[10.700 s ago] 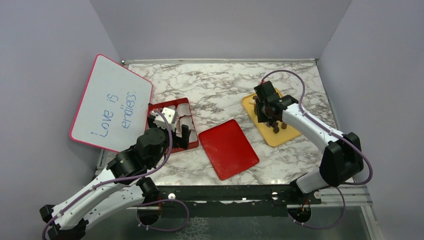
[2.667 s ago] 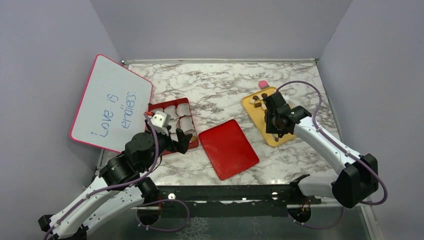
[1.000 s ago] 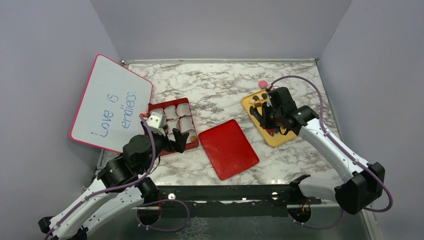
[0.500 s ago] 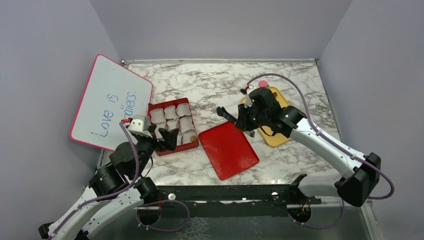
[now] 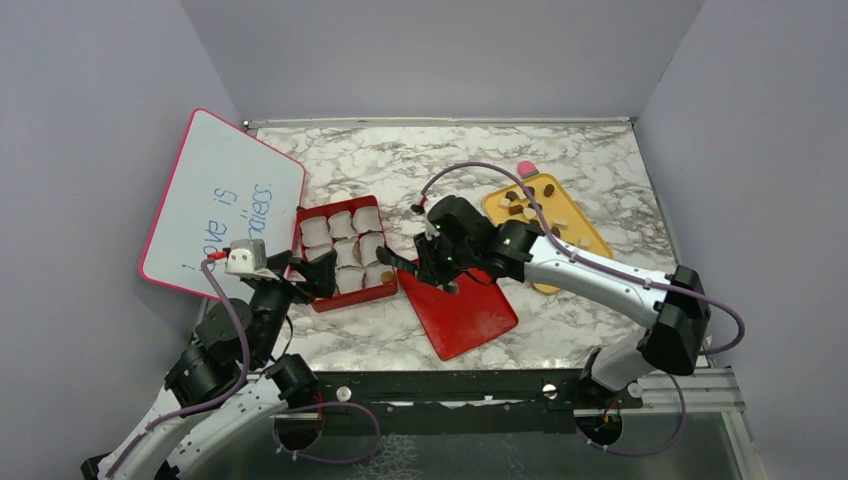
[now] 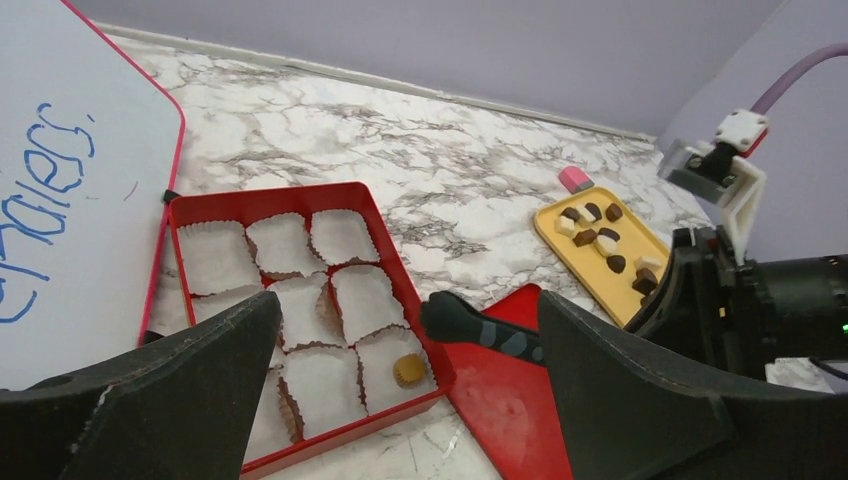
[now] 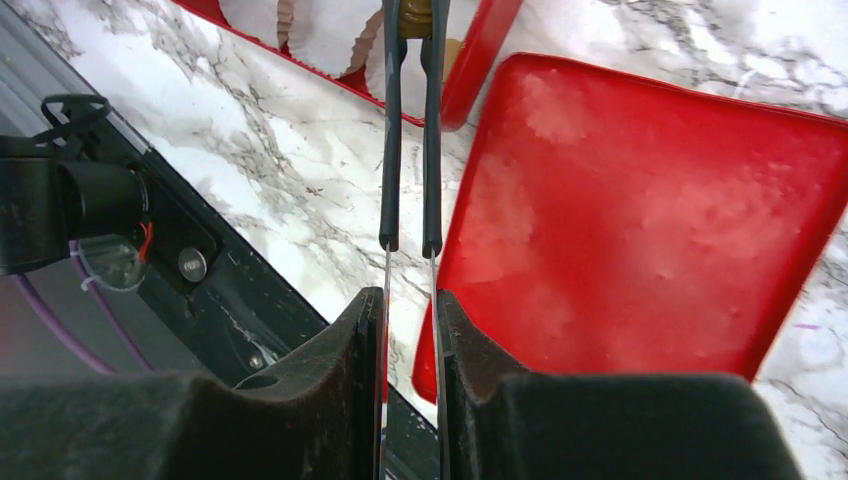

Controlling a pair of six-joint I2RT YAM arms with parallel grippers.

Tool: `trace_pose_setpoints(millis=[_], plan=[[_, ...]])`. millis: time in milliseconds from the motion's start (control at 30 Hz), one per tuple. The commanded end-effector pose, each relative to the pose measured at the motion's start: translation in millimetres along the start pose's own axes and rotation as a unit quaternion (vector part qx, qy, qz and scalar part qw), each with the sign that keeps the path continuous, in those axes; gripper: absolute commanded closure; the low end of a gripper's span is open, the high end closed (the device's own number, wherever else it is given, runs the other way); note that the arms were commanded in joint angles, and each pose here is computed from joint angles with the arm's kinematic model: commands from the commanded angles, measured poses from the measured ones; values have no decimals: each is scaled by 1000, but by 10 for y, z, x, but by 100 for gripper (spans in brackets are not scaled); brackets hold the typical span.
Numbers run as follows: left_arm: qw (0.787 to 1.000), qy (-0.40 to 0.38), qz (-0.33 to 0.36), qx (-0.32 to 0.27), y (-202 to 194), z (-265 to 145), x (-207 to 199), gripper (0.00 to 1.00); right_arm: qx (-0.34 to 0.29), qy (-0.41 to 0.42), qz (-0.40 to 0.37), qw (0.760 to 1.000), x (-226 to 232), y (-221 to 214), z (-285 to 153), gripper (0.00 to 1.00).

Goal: Pack the chocolate

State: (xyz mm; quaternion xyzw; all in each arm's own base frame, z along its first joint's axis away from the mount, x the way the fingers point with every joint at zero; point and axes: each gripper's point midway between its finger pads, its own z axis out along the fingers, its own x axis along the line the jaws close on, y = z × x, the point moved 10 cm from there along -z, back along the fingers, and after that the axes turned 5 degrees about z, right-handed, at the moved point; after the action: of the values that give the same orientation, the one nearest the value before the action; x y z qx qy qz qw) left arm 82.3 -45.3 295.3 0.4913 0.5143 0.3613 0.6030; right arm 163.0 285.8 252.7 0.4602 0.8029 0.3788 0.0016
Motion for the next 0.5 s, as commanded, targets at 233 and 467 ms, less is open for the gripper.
trace_pose_setpoints(millis=[233,467], plan=[[999,30,-18,-15,-1,-54,92,1,3,26,-30,999,443,56,410,80],[999,25,-20,-13,-5,-51,79,1,27,20,-46,998,536,26,548,79]])
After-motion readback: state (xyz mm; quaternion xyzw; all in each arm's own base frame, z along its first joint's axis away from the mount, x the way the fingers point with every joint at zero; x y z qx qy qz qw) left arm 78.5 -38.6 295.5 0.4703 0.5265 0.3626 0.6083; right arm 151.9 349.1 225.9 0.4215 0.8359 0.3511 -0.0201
